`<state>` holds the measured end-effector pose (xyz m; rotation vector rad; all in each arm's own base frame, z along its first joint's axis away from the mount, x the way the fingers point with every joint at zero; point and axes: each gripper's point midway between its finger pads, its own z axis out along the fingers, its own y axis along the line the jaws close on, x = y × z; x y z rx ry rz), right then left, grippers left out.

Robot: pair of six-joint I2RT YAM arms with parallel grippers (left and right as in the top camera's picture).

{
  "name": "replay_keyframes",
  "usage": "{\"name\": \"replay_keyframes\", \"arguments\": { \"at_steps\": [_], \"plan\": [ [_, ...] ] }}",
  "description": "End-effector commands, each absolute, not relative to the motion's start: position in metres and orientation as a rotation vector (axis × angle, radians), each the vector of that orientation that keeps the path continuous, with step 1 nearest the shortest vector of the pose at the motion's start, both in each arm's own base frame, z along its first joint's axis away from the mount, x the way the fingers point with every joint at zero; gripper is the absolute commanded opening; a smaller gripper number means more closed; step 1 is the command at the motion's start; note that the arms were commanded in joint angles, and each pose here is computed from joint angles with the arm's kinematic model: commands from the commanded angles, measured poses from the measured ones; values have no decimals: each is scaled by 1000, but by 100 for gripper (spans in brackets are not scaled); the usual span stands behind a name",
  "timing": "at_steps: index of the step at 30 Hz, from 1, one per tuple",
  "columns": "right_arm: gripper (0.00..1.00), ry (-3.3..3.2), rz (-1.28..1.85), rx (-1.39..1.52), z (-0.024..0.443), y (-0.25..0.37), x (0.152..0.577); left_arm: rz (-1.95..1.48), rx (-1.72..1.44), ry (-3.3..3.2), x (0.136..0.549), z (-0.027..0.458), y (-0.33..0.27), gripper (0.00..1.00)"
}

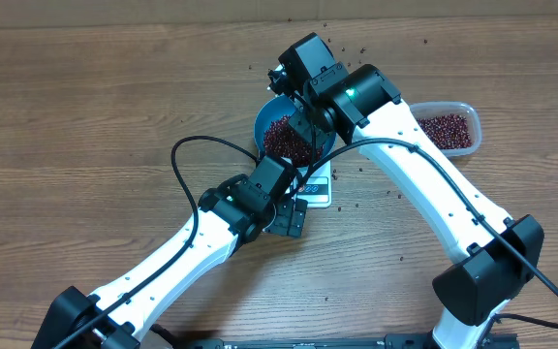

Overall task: Scoop item into bowl and weigh 150g on scale
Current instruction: 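Pour the scooped beans into the teal bowl with the right gripper, then move the scoop back and dip it into the bean tub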

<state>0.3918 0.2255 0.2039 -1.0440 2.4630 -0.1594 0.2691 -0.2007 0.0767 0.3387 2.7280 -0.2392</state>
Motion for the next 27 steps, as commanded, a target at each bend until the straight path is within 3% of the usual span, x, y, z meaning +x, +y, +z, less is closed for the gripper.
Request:
{"name": "replay_keyframes", "arguments": {
  "at_steps": [1, 14, 27],
  "plan": [
    [4, 2408, -163, -1021, 224, 227, 396, -227, 367, 2726, 268, 75, -200, 100],
    [4, 2479, 123, -915, 226, 228, 397, -229, 366, 2723, 269, 75, -200, 100],
    [4, 2464, 678, -659, 280, 178, 412, -253, 358, 2684, 276, 80, -206, 100]
  ]
}}
